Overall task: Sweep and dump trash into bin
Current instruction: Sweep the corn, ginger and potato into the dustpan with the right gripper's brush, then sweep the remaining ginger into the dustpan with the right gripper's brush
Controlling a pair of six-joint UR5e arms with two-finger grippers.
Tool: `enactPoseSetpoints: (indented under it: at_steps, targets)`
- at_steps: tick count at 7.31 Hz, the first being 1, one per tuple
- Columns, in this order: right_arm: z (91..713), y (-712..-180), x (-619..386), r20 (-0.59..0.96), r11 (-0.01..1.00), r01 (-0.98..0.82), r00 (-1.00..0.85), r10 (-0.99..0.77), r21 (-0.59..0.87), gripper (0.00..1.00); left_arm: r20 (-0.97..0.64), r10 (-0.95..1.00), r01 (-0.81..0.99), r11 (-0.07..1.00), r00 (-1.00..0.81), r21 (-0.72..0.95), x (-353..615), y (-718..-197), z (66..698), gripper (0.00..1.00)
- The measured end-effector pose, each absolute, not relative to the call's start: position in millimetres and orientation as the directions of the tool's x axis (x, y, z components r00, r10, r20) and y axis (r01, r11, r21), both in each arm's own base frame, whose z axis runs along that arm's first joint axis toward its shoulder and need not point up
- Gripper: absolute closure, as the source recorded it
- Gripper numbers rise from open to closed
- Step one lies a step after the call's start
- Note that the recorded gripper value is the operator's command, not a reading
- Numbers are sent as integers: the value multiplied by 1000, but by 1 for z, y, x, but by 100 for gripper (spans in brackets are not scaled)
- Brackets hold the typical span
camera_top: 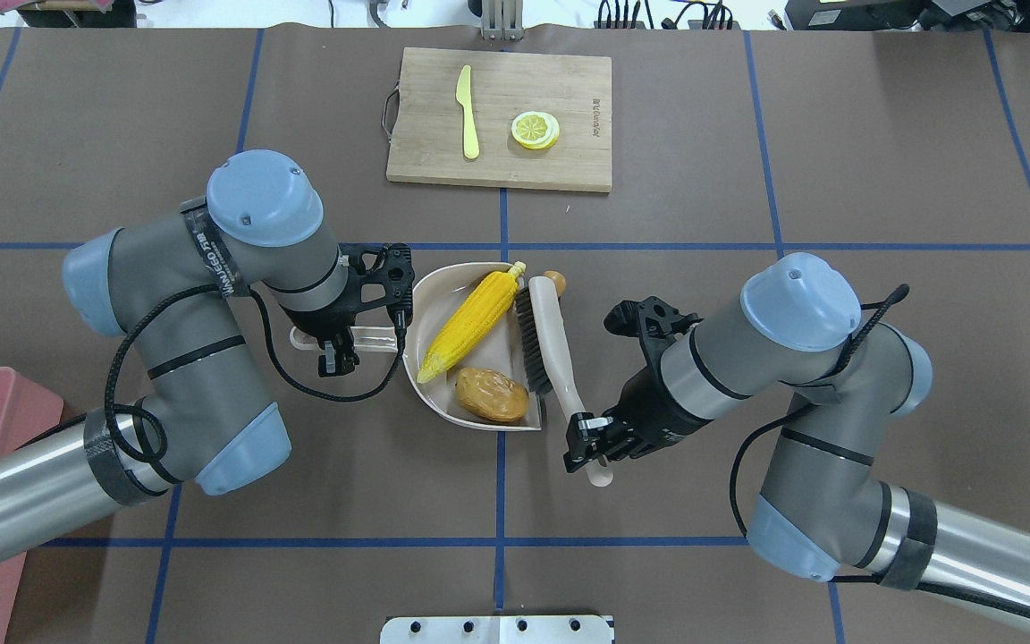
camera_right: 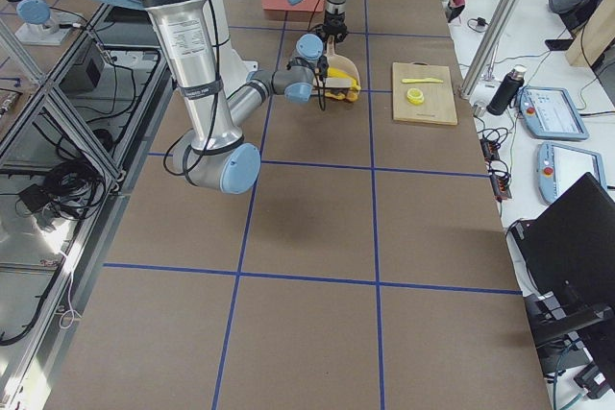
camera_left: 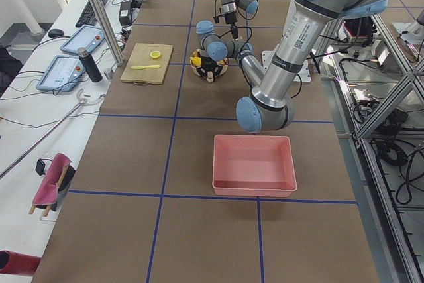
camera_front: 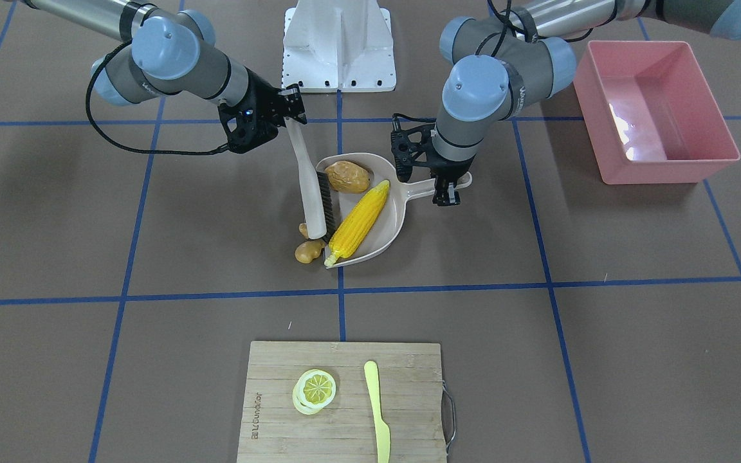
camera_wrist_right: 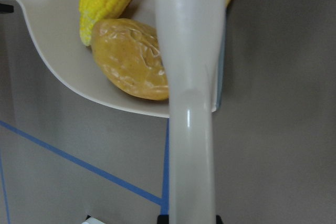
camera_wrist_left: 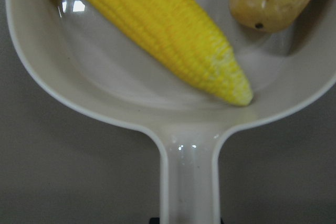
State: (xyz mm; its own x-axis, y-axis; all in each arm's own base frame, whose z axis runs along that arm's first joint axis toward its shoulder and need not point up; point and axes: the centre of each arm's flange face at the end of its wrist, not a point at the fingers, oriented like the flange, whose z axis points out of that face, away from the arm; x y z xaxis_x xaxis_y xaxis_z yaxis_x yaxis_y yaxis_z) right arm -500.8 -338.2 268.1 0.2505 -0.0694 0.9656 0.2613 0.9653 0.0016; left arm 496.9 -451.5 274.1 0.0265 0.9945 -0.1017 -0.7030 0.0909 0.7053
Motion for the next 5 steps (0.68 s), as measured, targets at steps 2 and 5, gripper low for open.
enactPoseSetpoints:
  at_steps: [2,5]
  targets:
    - [260,-340,-502,968,967,255,244,-55,-9,100,-103,994,-703,92,27,705,497,-451,275,100]
    - [264,-355,-462,971,972,232,239,-19,-38,100,-96,995,-696,89,28,712,496,-452,275,100]
